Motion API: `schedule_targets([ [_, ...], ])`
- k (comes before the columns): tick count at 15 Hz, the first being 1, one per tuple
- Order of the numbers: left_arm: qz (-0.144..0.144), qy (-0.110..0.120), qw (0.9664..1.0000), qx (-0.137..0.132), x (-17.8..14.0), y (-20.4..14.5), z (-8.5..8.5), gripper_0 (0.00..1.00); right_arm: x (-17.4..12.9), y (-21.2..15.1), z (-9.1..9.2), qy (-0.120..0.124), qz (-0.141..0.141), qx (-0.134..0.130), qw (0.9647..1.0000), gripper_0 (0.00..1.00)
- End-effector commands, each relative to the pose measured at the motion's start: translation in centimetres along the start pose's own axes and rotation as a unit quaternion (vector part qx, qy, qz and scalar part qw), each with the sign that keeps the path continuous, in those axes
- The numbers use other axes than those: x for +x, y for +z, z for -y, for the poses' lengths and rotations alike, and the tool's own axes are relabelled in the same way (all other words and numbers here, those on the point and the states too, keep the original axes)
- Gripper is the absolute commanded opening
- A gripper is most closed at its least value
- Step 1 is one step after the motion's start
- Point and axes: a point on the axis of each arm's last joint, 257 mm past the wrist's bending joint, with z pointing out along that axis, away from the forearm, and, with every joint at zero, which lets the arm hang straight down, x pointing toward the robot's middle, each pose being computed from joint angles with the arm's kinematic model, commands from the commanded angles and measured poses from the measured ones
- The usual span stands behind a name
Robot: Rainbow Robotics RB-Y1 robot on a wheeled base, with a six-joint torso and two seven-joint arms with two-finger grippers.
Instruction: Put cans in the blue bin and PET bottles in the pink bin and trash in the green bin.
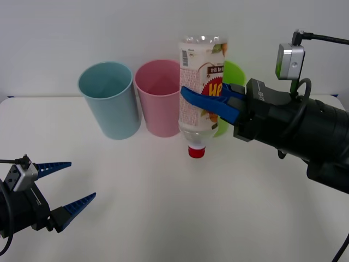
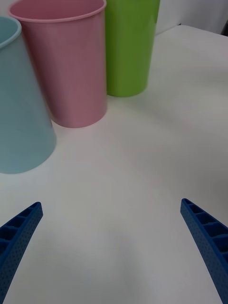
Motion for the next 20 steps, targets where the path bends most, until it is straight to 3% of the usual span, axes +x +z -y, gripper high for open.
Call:
schedule_targets([
  [1, 0.0, 0.0, 1.0, 0.0, 0.0, 0.0, 0.0, 1.0, -3.0, 3.0, 2.3, 0.0, 0.054, 0.027, 0.9982, 0.0],
  [4, 0.0, 0.0, 1.0, 0.0, 0.0, 0.0, 0.0, 1.0, -5.3, 5.9, 6.7, -0.035, 0.089, 0.093, 0.9911, 0.0],
  [7, 0.0, 0.0, 1.0, 0.0, 0.0, 0.0, 0.0, 1.0, -5.8, 8.1, 10.7, -0.068, 0.085, 0.14, 0.9842, 0.0],
  [10, 0.0, 0.0, 1.0, 0.0, 0.0, 0.0, 0.0, 1.0, -6.1, 9.7, 13.1, -0.076, 0.082, 0.159, 0.981, 0.0],
  [12, 0.0, 0.0, 1.0, 0.0, 0.0, 0.0, 0.0, 1.0, -6.7, 10.9, 14.8, -0.1, 0.075, 0.177, 0.9762, 0.0],
  [14, 0.0, 0.0, 1.0, 0.0, 0.0, 0.0, 0.0, 1.0, -6.9, 12.2, 16.2, -0.103, 0.075, 0.188, 0.9738, 0.0],
  [16, 0.0, 0.0, 1.0, 0.0, 0.0, 0.0, 0.0, 1.0, -6.8, 12.9, 18.2, -0.124, 0.066, 0.214, 0.9667, 0.0],
  [20, 0.0, 0.0, 1.0, 0.0, 0.0, 0.0, 0.0, 1.0, -4.6, 14.7, 21.5, -0.134, 0.042, 0.252, 0.9576, 0.0],
])
